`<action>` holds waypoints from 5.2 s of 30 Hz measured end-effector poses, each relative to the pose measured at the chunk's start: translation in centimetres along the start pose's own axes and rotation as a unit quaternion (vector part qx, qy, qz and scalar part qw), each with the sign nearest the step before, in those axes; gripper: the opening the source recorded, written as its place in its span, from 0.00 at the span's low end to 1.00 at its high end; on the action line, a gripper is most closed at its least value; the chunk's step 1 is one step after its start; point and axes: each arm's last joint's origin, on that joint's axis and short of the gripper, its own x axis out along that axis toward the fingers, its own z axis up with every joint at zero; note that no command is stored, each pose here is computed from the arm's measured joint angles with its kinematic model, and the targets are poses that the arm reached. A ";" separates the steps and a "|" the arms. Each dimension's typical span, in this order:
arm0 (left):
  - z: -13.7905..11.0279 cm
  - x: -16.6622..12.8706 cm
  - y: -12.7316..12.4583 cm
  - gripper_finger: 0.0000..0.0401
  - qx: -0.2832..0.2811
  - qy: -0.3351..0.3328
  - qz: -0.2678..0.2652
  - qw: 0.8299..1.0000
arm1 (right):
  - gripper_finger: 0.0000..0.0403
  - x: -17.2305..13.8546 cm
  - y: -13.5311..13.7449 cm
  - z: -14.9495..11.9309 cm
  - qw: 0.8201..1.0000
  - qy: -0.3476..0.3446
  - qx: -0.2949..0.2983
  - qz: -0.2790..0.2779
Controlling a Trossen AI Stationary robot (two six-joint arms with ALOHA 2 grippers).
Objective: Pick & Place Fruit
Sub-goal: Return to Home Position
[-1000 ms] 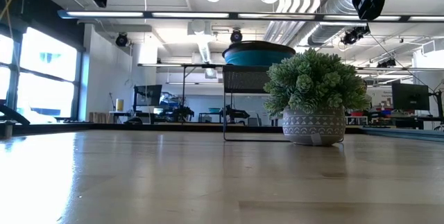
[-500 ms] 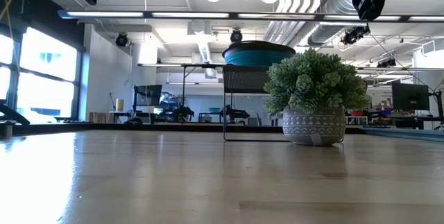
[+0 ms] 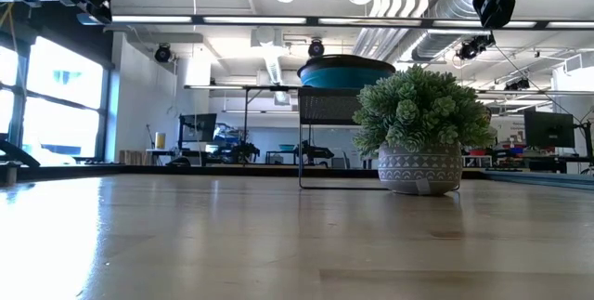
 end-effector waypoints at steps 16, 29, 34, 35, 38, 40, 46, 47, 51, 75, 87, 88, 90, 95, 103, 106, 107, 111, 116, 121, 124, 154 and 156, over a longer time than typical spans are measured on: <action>-2.9 0.4 -0.5 0.00 -0.020 0.008 -0.022 1.000 | 0.01 0.0 0.0 0.0 1.000 -0.001 -0.001 0.000; -7.0 0.8 -1.2 0.00 -0.032 0.038 -0.079 0.996 | 0.01 -1.1 -0.2 0.8 0.999 -0.030 0.005 0.010; -7.7 0.7 -1.4 0.00 -0.032 0.072 -0.107 0.991 | 0.01 -1.7 -0.3 1.2 0.999 -0.045 0.012 0.015; -7.8 0.7 -1.4 0.00 -0.037 0.079 -0.107 0.990 | 0.01 -1.8 -0.3 1.3 0.999 -0.046 0.013 0.016; -8.0 0.7 -1.4 0.00 -0.042 0.087 -0.106 0.990 | 0.01 -2.1 -0.5 1.4 0.999 -0.049 0.015 0.017; -8.0 0.7 -1.4 0.00 -0.042 0.087 -0.107 0.990 | 0.01 -2.3 -0.5 1.4 0.998 -0.051 0.016 0.019; -8.0 0.7 -1.4 0.00 -0.048 0.088 -0.107 0.989 | 0.01 -3.2 -1.0 1.2 0.999 -0.032 0.012 0.016; -8.0 0.7 -1.4 0.00 -0.053 0.089 -0.107 0.989 | 0.01 -3.4 -1.1 1.1 0.999 -0.029 0.020 0.016; -8.1 0.7 -1.4 0.00 -0.064 0.091 -0.107 0.988 | 0.01 -4.7 -1.6 1.1 0.998 -0.028 0.051 0.023; -8.1 0.7 -1.4 0.00 -0.066 0.091 -0.105 0.988 | 0.01 -8.2 -2.8 1.6 0.994 -0.074 0.041 0.070; -8.1 0.7 -1.4 0.00 -0.065 0.091 -0.102 0.988 | 0.01 -5.6 -3.1 -2.9 0.994 -0.047 0.057 0.081; -8.1 0.7 -1.4 0.00 -0.064 0.092 -0.103 0.988 | 0.01 -5.4 -3.1 -3.3 0.994 -0.047 0.056 0.085; -8.1 0.7 -1.4 0.00 -0.064 0.092 -0.102 0.988 | 0.01 -5.1 -3.2 -4.0 0.993 -0.045 0.056 0.093; -8.1 0.7 -1.4 0.00 -0.064 0.092 -0.102 0.988 | 0.01 -4.6 -3.4 -5.8 0.993 -0.010 0.043 0.110; -8.1 0.7 -1.4 0.00 -0.064 0.092 -0.102 0.989 | 0.01 -4.0 -3.9 -8.5 0.993 0.038 0.019 0.113; -8.1 0.7 -1.4 0.00 -0.064 0.092 -0.102 0.989 | 0.01 -4.0 -4.3 -9.3 0.993 0.072 0.011 0.089; -8.1 0.7 -1.4 0.00 -0.064 0.092 -0.102 0.989 | 0.01 -4.0 -4.3 -9.3 0.993 0.077 0.008 0.086; -8.1 0.7 -1.4 0.00 -0.064 0.092 -0.102 0.989 | 0.01 -3.9 -4.3 -9.4 0.993 0.080 -0.009 0.088; -8.1 0.7 -1.4 0.00 -0.064 0.092 -0.102 0.989 | 0.01 -3.9 -4.3 -9.4 0.993 0.078 -0.012 0.086; -8.1 0.7 -1.4 0.00 -0.064 0.092 -0.102 0.989 | 0.01 -3.9 -4.3 -9.4 0.993 0.078 -0.012 0.086; -8.1 0.7 -1.4 0.00 -0.064 0.092 -0.102 0.989 | 0.01 -3.9 -4.3 -9.4 0.993 0.078 -0.012 0.086; -8.1 0.7 -1.4 0.00 -0.064 0.092 -0.101 0.989 | 0.01 -3.9 -4.3 -9.4 0.993 0.079 -0.013 0.086; -8.1 0.7 -1.4 0.00 -0.064 0.092 -0.101 0.989 | 0.01 -3.9 -4.3 -9.4 0.993 0.079 -0.013 0.086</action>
